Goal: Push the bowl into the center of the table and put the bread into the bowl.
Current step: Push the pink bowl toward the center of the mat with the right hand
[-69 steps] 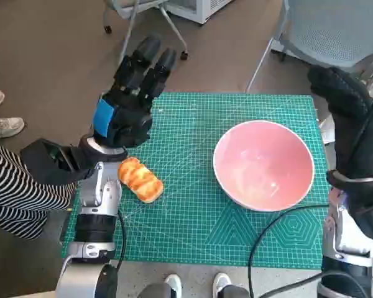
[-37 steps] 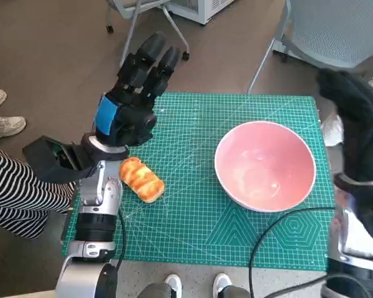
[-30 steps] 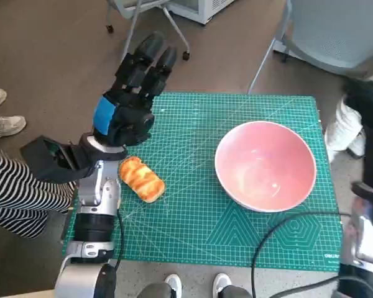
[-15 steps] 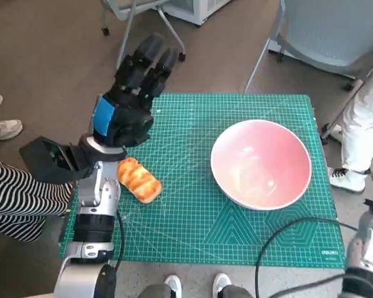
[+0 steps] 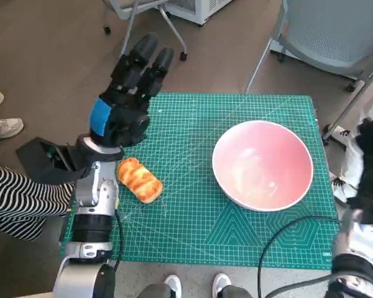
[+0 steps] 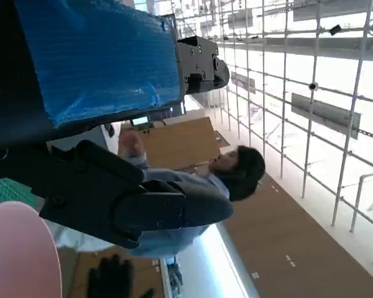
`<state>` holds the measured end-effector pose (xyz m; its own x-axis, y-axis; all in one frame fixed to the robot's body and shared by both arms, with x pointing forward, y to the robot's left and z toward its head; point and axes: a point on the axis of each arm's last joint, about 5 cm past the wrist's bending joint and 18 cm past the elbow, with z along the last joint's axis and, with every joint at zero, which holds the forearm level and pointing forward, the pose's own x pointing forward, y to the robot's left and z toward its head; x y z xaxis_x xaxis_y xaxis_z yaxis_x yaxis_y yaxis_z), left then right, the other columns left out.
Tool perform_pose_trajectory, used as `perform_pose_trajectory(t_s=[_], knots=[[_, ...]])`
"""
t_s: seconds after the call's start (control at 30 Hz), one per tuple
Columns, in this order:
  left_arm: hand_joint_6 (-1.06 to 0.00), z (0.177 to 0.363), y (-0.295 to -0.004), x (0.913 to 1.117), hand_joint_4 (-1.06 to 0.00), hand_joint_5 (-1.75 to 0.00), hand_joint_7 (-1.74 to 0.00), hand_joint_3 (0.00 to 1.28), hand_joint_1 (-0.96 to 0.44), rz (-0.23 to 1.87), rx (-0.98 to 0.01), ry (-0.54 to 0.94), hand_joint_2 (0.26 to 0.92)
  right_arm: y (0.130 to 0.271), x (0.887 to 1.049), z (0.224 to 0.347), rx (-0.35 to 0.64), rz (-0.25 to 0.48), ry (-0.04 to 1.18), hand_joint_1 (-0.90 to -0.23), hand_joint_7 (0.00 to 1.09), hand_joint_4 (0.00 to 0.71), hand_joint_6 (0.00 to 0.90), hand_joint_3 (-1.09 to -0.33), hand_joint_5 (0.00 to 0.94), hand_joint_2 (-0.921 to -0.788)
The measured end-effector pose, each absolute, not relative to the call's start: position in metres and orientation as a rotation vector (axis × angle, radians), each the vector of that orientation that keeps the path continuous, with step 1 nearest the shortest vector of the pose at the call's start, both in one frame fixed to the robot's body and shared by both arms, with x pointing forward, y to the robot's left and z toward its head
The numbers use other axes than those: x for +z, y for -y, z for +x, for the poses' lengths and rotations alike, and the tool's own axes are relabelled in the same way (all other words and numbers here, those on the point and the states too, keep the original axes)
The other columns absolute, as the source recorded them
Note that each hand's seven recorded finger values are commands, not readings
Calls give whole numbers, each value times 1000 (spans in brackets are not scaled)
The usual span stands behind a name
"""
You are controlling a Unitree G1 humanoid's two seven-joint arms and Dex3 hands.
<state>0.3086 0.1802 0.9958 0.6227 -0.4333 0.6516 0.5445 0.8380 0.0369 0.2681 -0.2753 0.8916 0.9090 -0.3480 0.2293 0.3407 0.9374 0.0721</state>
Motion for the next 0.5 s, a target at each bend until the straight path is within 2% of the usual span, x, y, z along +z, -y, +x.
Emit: perform_pose_trajectory(t_s=[0.27,0.5], knots=[[1,306,-188,992,-77,-13,-356,373,-742,-167,-544,689,921,263,881,272,-324,96,142,-616,431,66,43,-902,0,-921],[1,304,-190,992,-86,-15,-360,371,-743,-164,-534,692,921,254,880,278,-289,167,111,-627,409,50,38,-890,0,-921]])
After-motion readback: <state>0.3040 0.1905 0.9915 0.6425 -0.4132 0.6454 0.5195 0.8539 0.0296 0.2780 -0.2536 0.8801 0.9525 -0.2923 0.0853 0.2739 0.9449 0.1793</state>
